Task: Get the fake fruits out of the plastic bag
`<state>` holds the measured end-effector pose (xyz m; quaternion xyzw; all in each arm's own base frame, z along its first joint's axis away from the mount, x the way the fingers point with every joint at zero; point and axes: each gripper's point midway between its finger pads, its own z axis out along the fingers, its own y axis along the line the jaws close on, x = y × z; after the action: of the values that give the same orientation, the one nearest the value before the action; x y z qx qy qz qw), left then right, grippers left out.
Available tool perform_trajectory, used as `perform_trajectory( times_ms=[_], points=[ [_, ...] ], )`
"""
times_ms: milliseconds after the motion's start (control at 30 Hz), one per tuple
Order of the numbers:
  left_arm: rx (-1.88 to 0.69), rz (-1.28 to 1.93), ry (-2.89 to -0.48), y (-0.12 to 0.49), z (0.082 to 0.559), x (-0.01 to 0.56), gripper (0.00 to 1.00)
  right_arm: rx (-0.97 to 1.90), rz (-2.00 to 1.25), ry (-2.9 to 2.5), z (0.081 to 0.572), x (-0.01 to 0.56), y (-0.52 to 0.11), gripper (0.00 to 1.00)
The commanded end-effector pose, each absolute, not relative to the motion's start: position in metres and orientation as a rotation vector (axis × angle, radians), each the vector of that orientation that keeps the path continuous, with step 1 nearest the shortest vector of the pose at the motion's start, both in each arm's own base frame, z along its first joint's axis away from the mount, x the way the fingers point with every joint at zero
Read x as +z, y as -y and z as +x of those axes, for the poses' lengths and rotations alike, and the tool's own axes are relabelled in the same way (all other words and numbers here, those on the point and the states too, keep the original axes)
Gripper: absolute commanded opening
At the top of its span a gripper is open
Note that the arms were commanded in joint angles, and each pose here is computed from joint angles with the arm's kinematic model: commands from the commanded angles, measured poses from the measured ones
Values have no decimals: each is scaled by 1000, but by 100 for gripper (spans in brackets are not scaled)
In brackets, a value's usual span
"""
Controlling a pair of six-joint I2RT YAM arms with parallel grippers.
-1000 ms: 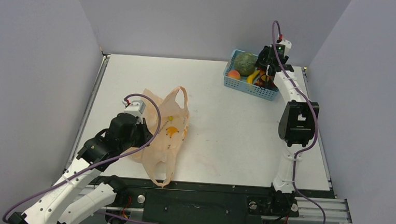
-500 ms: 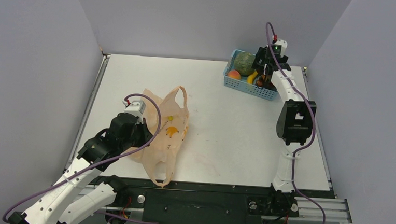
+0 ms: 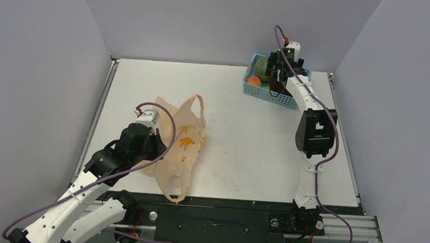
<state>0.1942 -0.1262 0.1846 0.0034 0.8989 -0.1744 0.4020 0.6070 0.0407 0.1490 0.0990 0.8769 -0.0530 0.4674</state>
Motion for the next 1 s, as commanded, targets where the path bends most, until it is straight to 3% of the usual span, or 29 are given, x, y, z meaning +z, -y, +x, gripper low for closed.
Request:
perform_trajectory(
  times_ms=[0, 167, 400, 967],
  points=[
    [-455, -5, -2230, 127, 197, 199, 0, -149, 228, -2038, 613, 207, -47, 87],
    [-452, -5, -2228, 127, 196, 199, 0, -128, 255, -2017, 608, 228, -52, 87],
    [-448, 2, -2239, 129, 197, 196, 0, -15, 260, -1951, 562, 263, -89, 87],
    [-465, 14, -2230, 131, 195, 199, 0, 399, -6, -2133, 379, 163, -227, 84]
  ],
)
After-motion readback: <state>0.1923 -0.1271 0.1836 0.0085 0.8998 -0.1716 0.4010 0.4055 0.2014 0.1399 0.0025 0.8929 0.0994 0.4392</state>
